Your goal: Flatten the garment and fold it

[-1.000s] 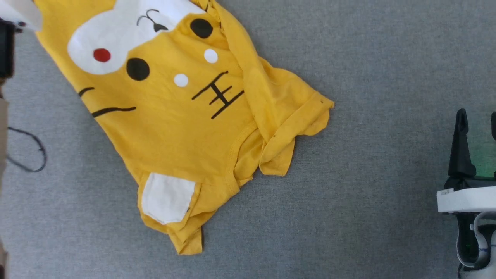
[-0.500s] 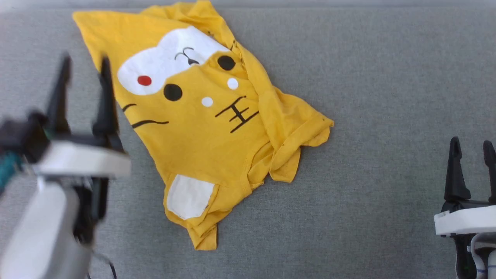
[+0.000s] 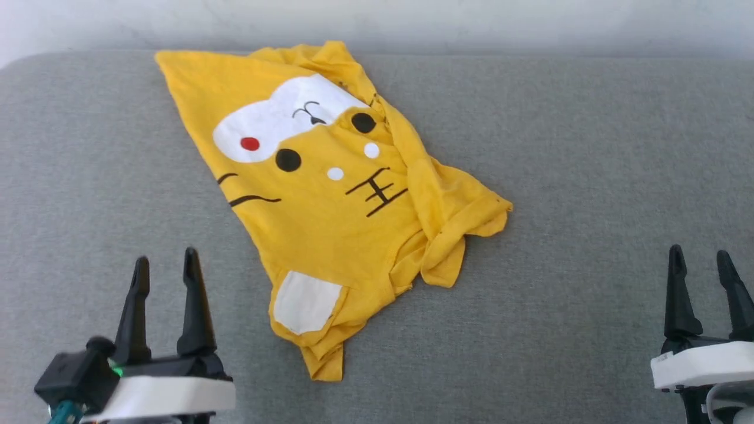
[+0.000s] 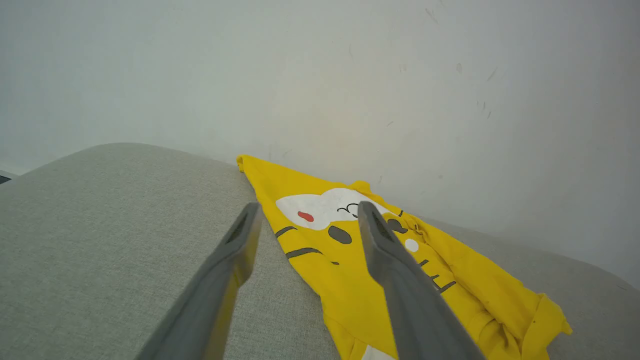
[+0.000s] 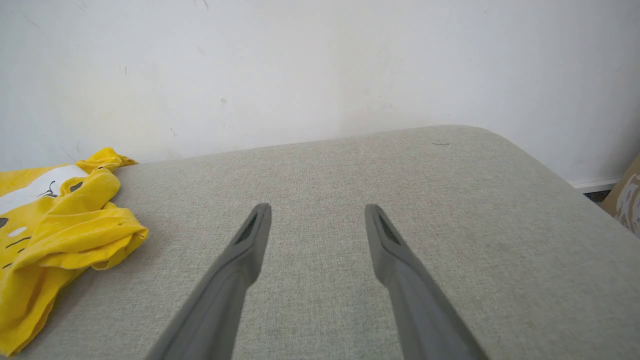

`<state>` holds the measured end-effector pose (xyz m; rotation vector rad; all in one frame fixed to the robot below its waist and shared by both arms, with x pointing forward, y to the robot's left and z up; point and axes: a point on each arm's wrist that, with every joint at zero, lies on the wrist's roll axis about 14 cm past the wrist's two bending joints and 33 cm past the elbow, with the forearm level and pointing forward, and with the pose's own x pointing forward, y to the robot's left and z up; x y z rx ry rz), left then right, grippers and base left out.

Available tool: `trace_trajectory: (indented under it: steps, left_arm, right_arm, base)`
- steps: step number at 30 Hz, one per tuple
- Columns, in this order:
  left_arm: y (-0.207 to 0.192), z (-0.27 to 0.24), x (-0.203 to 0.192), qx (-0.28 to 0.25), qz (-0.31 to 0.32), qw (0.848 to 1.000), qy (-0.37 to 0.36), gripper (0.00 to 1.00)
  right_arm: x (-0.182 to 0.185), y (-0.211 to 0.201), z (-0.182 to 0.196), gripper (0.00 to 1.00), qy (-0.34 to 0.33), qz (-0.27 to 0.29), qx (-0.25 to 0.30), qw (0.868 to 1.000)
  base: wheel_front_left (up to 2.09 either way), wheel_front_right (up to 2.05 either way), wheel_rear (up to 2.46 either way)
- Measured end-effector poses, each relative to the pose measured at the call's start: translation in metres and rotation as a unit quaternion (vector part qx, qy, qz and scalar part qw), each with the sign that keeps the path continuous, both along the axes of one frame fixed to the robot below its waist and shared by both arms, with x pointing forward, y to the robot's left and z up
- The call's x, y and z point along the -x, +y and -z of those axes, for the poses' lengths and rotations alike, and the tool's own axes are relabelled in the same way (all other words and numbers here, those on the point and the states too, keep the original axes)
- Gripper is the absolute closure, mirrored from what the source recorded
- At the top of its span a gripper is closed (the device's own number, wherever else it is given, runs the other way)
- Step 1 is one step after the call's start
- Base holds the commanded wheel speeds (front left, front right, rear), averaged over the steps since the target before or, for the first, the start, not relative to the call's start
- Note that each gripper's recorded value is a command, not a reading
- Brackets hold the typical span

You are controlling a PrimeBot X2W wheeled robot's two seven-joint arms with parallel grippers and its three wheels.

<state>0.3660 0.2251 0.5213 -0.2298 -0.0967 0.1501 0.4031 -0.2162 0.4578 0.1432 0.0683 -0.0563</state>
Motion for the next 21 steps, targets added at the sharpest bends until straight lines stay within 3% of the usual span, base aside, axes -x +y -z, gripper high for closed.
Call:
trace_trajectory:
  steps: [6,11,16,21]
  left_arm:
    - [0.01,0.0,0.021,0.009,-0.025,1.0,-0.006,0.0]
    - [0.013,-0.001,0.026,0.005,-0.03,0.999,-0.01,0.0]
    - [0.009,0.004,0.019,0.006,-0.021,1.0,-0.007,0.0]
    - [0.006,0.014,0.012,0.011,-0.015,1.0,0.004,0.0]
  right_arm:
    - [-0.007,0.025,-0.01,0.0,-0.006,-0.041,0.008,0.999]
    - [-0.026,0.084,-0.032,0.0,-0.023,-0.128,0.022,0.991]
    - [-0.042,0.15,-0.039,0.0,0.002,-0.223,0.05,0.973]
    - [-0.046,0.201,-0.009,0.0,0.097,-0.303,0.099,0.943]
  base:
    - [0.0,0.0,0.0]
    - [0.0,0.0,0.0]
    - [0.0,0.0,0.0]
    - [0.0,0.0,0.0]
